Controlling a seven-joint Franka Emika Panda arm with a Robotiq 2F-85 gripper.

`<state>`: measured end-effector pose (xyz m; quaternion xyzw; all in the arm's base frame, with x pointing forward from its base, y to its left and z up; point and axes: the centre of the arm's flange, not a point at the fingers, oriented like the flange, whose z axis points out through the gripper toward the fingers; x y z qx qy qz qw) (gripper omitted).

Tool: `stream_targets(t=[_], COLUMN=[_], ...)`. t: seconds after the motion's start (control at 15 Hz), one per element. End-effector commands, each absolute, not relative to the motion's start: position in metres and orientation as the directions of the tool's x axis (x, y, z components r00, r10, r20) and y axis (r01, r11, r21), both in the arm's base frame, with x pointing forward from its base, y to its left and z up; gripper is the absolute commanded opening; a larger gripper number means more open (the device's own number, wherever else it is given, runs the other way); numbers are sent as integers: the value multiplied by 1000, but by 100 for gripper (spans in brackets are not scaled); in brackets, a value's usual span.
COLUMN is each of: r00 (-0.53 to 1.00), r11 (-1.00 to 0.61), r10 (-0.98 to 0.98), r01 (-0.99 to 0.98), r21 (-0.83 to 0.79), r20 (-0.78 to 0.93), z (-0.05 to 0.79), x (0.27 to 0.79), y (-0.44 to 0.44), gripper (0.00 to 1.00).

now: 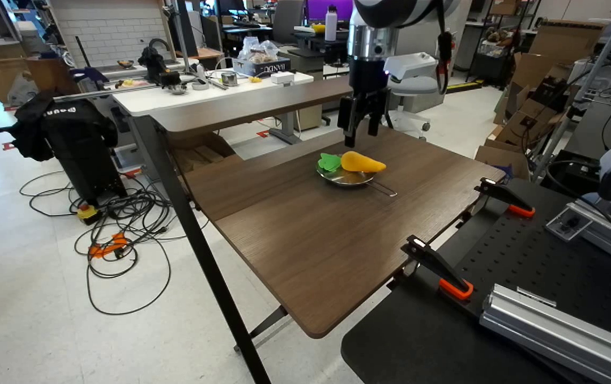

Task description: Pick up the orange plush toy from the table and put it in the silver pan

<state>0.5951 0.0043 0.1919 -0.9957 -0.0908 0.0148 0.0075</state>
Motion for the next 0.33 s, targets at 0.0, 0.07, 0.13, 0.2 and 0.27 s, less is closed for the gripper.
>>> stream_targets(t=[0.0, 0.07, 0.13, 0.2, 0.27], r00=[984, 983, 983, 983, 982], r11=[-984, -983, -983, -983, -983], r10=[179, 182, 185, 183, 186], r01=[179, 182, 185, 183, 186], r21=[-15, -14, -13, -11, -5], r20=[-2, 3, 11, 20, 30], z=[228, 235, 243, 250, 257], x=[568, 564, 559, 553, 548], y=[3, 2, 2, 3, 3], gripper=[100, 100, 100, 100, 100])
